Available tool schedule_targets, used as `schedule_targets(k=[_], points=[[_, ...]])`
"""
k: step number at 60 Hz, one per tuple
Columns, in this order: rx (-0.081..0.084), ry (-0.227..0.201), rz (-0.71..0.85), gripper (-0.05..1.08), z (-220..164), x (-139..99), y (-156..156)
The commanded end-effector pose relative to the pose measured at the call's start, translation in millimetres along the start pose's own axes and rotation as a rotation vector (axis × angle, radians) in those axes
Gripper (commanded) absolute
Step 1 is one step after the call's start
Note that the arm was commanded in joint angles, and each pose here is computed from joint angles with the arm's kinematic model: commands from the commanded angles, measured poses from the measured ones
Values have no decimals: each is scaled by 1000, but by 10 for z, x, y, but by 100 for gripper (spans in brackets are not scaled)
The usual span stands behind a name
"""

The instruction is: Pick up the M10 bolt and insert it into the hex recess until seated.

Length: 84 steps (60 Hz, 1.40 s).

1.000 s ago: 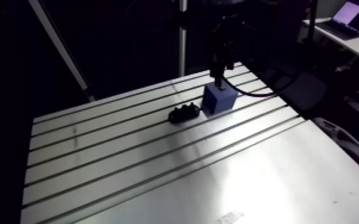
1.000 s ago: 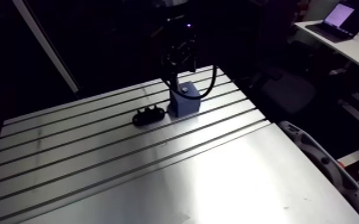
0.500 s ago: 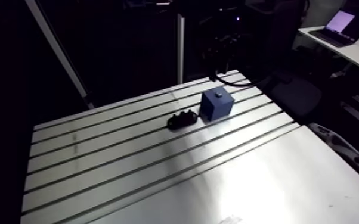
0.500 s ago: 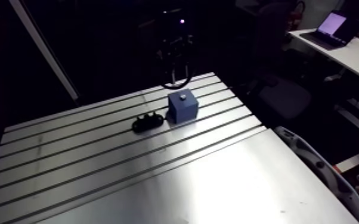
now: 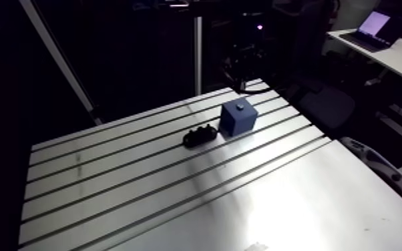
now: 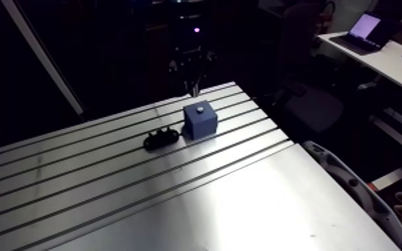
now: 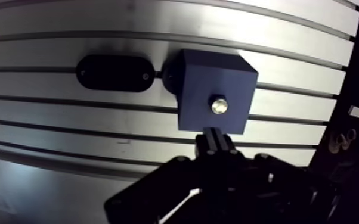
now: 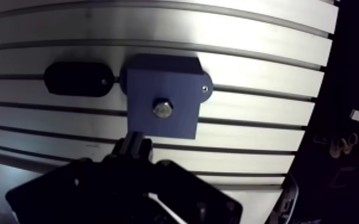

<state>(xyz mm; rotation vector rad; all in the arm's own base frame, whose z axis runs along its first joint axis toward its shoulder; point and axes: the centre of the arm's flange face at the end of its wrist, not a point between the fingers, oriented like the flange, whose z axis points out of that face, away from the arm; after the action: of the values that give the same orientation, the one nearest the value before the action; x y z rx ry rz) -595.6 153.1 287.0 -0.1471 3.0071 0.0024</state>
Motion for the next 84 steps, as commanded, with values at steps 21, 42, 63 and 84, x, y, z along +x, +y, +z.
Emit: schedule_targets(k=[21,42,63,84], points=[[4,-11,29,108,199,-8,156],[-5,6,31,108,254,33,155],[-5,5,31,108,342,57,152],[-6,5,23,108,398,87,168]])
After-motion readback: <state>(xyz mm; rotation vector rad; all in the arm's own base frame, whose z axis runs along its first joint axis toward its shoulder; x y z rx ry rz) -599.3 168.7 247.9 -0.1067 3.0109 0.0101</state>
